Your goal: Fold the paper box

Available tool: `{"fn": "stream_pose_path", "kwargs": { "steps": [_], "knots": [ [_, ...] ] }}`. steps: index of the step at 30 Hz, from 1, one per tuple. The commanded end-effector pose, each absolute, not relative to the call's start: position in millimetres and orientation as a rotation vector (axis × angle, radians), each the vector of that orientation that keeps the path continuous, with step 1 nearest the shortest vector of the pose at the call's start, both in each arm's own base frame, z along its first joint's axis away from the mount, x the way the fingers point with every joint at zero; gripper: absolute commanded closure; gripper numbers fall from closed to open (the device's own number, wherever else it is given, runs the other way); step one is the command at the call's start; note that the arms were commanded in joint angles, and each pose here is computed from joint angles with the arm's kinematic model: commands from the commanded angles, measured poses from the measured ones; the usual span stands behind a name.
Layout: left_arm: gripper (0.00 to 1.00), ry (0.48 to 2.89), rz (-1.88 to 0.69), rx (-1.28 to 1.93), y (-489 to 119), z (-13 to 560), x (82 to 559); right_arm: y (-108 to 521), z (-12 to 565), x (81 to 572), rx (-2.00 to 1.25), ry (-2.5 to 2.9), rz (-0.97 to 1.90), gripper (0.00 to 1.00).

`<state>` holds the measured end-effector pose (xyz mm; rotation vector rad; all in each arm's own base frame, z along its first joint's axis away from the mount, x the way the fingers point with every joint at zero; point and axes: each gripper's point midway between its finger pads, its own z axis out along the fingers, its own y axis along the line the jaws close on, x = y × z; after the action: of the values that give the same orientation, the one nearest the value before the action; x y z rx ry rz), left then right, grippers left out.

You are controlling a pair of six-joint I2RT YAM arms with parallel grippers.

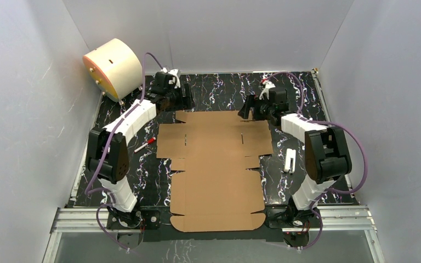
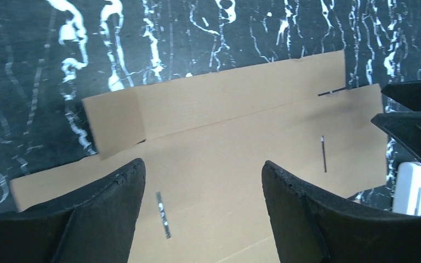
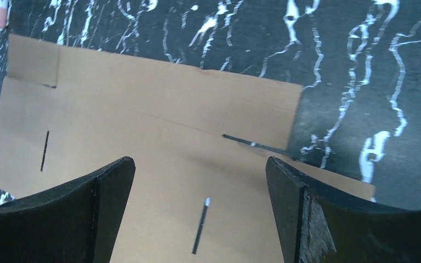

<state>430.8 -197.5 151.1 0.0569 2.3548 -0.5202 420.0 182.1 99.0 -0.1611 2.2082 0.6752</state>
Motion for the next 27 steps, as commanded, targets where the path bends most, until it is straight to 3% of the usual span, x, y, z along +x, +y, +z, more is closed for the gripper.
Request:
{"fn": "stream_pose_path", "kwargs": {
  "steps": [1, 11, 27],
  "knots": [
    [0.25, 2.359, -0.712, 0.044, -227, 150, 441, 170, 116, 441, -0.110, 2.182, 0.684, 0.01],
    [0.25, 2.387, -0.873, 0.024, -258, 125, 462, 162, 98, 464, -0.073, 2.221, 0.736, 0.01],
    [0.27, 2.508, -0.863, 0.000, -261, 65, 460, 164, 67, 483, -0.104, 2.321, 0.715, 0.01]
  ]
}}
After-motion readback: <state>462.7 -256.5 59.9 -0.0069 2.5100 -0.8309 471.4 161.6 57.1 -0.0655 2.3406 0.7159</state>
